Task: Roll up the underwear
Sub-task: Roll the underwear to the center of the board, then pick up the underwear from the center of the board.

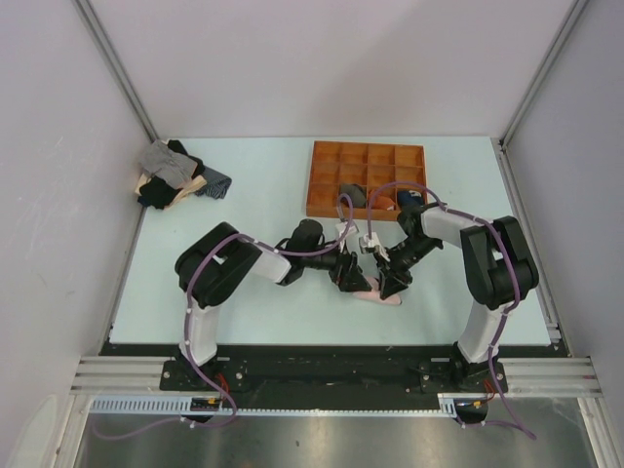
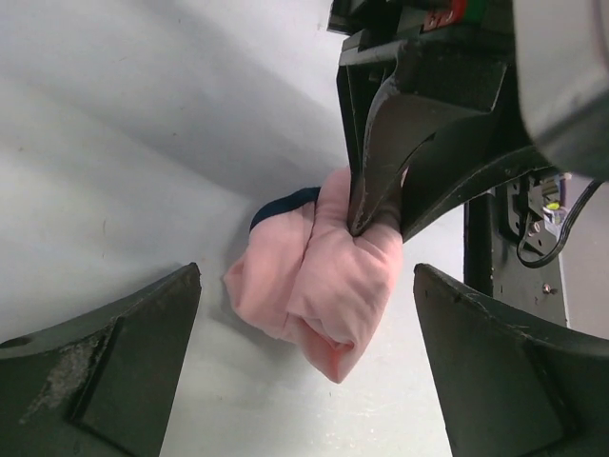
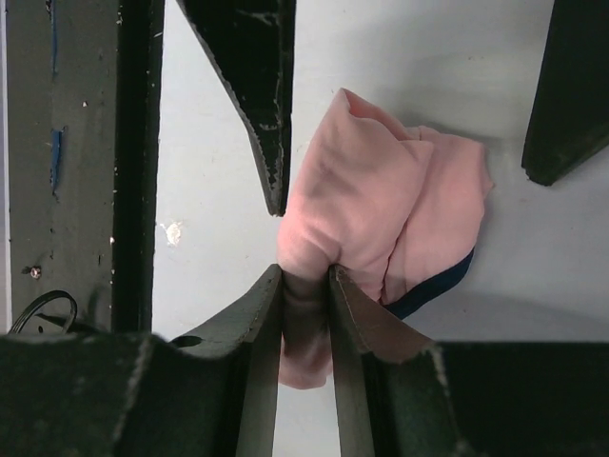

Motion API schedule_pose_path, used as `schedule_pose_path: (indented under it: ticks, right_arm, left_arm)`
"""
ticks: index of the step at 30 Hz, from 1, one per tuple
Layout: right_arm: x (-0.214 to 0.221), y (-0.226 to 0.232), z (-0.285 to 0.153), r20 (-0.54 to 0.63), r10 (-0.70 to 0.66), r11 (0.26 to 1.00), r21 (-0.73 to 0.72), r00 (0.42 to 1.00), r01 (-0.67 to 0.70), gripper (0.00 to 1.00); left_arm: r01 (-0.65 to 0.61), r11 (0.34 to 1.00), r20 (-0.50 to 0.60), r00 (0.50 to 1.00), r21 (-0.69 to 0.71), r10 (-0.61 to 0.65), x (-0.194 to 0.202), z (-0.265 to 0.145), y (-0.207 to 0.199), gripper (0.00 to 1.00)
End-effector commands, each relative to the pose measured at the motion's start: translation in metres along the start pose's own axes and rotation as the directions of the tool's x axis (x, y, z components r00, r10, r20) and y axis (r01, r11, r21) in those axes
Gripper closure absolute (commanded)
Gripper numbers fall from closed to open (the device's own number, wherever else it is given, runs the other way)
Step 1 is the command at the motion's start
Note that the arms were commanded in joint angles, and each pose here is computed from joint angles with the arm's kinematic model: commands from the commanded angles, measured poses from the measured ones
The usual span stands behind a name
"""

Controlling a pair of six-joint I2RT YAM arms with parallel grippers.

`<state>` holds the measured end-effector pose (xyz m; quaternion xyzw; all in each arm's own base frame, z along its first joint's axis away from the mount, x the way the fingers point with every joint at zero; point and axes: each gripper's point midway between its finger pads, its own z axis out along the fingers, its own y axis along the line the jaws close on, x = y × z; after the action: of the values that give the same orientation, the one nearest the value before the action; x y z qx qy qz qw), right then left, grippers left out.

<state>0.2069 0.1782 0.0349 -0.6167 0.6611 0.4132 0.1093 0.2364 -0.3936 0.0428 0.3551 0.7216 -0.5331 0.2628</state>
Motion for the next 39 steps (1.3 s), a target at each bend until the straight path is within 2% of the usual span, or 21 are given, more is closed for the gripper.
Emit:
schedule_pose_path:
  ticks: [1,8,11,17,26,32,33,35,39]
  right_arm:
    - [0.014,0.006,-0.002,-0.046,0.045,0.998,-0.030,0.998,-0.046,0.71]
    - [0.014,0.005,-0.002,-0.034,0.051,0.998,-0.029,0.998,-0.052,0.72]
    - [0.014,0.004,-0.004,-0.026,0.062,0.998,-0.025,0.998,-0.063,0.72]
    - [0.014,0.002,-0.006,-0.006,0.085,0.996,-0.015,0.996,-0.085,0.73]
    - [0.014,0.001,-0.006,-0.009,0.095,0.995,-0.010,0.995,-0.095,0.73]
    - [0.017,0.004,-0.003,-0.035,0.079,0.997,-0.009,0.996,-0.079,0.74]
    - [0.017,0.005,-0.002,-0.039,0.074,0.997,-0.006,0.996,-0.075,0.74]
    - [0.020,0.008,0.002,-0.059,0.062,0.998,-0.005,0.996,-0.062,0.74]
    - [0.019,0.009,0.001,-0.057,0.054,0.999,0.011,0.997,-0.053,0.72]
  left_arm:
    - [0.029,0.998,-0.069,0.997,0.048,-0.025,0.021,0.008,0.000,0.00]
    - [0.061,0.993,-0.114,0.992,0.106,-0.048,0.050,0.015,-0.015,0.09]
    - [0.078,0.990,-0.079,0.994,0.114,-0.070,0.050,0.010,-0.021,0.14]
    - [0.113,0.988,-0.051,0.993,0.107,-0.109,0.059,0.003,-0.026,0.25]
    - [0.185,0.981,-0.044,0.982,0.049,-0.183,0.065,0.010,-0.021,0.35]
    - [0.223,0.974,-0.002,0.975,-0.039,-0.223,0.067,0.004,-0.010,0.50]
    - [0.233,0.971,-0.005,0.972,-0.049,-0.233,0.068,0.004,-0.009,0.56]
    - [0.245,0.968,-0.004,0.969,-0.060,-0.245,0.069,0.004,-0.007,0.61]
    - [0.276,0.959,-0.005,0.961,-0.065,-0.277,0.074,0.004,-0.006,0.80]
